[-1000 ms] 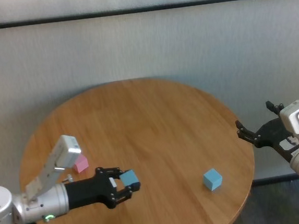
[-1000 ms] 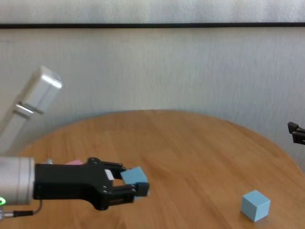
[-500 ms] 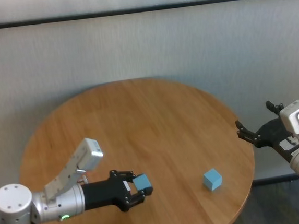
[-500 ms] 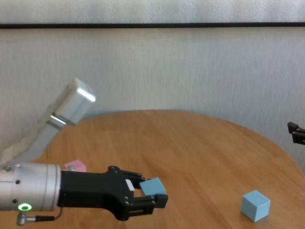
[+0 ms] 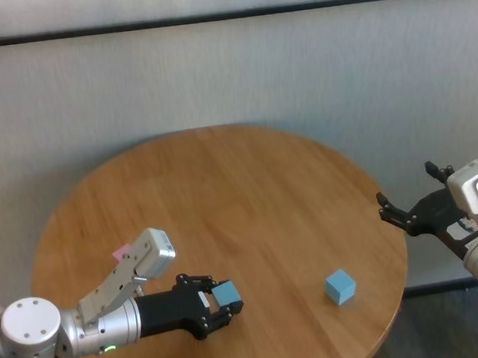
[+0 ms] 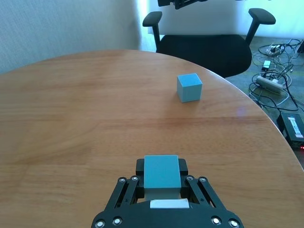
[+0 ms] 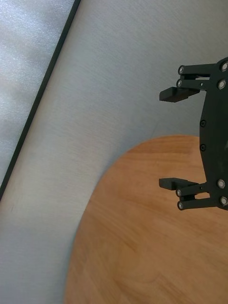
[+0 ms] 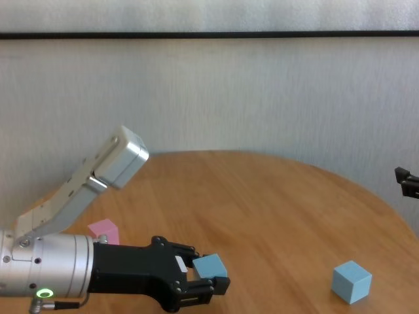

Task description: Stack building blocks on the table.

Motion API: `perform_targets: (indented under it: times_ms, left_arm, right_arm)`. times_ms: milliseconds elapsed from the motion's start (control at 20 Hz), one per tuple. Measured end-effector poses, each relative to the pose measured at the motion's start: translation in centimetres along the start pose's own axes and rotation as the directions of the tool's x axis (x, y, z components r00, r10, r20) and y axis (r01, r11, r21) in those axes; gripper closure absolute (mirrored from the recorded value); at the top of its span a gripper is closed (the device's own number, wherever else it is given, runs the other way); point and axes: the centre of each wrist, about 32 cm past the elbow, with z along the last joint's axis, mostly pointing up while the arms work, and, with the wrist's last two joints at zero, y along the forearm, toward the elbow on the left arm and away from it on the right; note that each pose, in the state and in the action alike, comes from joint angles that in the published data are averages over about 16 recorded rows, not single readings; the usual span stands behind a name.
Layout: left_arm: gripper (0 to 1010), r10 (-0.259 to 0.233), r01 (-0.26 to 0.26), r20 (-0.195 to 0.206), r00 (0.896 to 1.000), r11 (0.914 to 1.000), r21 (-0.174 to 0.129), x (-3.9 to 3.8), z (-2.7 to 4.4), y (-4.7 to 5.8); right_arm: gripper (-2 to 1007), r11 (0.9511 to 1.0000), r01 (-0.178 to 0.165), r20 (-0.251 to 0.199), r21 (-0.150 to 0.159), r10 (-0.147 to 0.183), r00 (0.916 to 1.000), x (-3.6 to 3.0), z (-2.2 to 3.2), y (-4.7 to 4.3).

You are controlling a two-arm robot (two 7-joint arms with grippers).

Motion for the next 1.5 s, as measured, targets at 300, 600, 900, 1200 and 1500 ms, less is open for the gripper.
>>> perform_targets:
  times_ms: [300,600,900,1200,1500]
  left_arm:
    - [607,0.004,-0.004,0.006,1.000,1.0000,0.005,-0.03,-0.08,-0.1]
    - [532,0.002,-0.002,0.004,1.000,1.0000,0.002,0.00,-0.05,0.0]
    - [380,0.001,-0.001,0.003,1.000,1.0000,-0.001,0.02,-0.02,0.1]
    - [189,0.046,-0.046,0.002,0.999,0.9984,-0.031,-0.21,0.15,1.0]
    - [63,0.202,-0.204,-0.023,0.979,0.9740,-0.099,-1.08,0.76,3.5]
  right_arm:
    - [1,1.0000,0.000,0.000,0.000,0.000,1.0000,0.00,0.00,0.00]
    - [1,1.0000,0.000,0.000,0.000,0.000,1.0000,0.00,0.00,0.00]
    - [1,1.0000,0.000,0.000,0.000,0.000,1.0000,0.00,0.00,0.00]
    - [0,1.0000,0.000,0.000,0.000,0.000,1.0000,0.00,0.00,0.00]
    - [1,1.0000,0.000,0.000,0.000,0.000,1.0000,0.00,0.00,0.00]
